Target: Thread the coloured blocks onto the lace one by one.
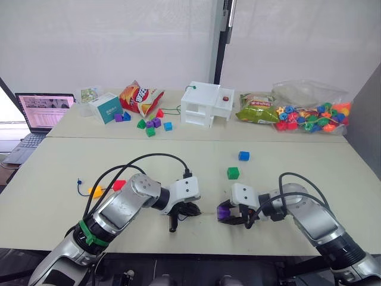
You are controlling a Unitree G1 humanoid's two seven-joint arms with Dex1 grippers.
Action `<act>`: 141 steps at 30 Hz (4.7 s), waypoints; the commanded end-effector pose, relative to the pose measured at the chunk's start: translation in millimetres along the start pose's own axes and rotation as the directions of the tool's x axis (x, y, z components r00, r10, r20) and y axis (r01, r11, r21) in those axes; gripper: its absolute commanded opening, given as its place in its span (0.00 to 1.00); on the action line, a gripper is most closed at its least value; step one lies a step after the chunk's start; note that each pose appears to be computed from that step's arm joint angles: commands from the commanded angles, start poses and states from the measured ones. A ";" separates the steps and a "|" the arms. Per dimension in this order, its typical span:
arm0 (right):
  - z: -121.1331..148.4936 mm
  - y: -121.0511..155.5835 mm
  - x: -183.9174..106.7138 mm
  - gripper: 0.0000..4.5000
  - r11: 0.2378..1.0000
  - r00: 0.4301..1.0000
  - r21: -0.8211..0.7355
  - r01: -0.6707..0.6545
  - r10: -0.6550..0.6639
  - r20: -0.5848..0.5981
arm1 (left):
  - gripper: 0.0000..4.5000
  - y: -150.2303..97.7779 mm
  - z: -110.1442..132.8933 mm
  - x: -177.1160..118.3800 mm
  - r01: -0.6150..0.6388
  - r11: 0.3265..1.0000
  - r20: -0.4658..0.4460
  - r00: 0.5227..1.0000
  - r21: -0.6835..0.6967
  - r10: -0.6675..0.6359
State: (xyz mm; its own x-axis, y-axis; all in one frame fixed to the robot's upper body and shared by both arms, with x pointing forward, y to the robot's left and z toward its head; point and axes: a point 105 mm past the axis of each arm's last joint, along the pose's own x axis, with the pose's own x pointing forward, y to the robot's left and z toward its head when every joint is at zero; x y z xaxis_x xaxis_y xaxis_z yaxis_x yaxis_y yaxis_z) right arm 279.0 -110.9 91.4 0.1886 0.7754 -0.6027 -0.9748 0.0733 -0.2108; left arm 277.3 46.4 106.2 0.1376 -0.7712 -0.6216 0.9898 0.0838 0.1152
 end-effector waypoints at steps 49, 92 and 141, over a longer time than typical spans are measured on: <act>-2.0 3.5 -4.7 0.31 0.998 0.998 0.043 0.055 -0.053 -0.041 | 0.46 14.3 -27.2 5.3 -0.011 0.992 0.164 0.986 0.126 -0.010; 19.0 1.2 -35.4 1.00 0.987 0.989 0.068 0.146 -0.147 0.007 | 0.86 3.2 20.4 12.0 0.044 0.983 0.192 0.978 0.178 -0.079; -28.2 14.6 -40.3 0.00 0.955 0.970 0.173 0.242 -0.239 -0.040 | 0.31 1.8 7.9 46.3 0.113 0.967 0.113 0.983 0.228 -0.141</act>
State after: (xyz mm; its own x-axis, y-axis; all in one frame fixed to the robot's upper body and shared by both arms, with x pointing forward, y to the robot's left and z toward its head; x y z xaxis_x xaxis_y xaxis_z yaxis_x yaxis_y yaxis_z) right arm 256.7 -156.9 84.5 0.3939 0.7147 -0.5780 -0.9173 0.3462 -0.1970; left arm 286.3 -3.6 81.8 -0.0084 -0.8426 -0.5385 0.9625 -0.1529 0.2242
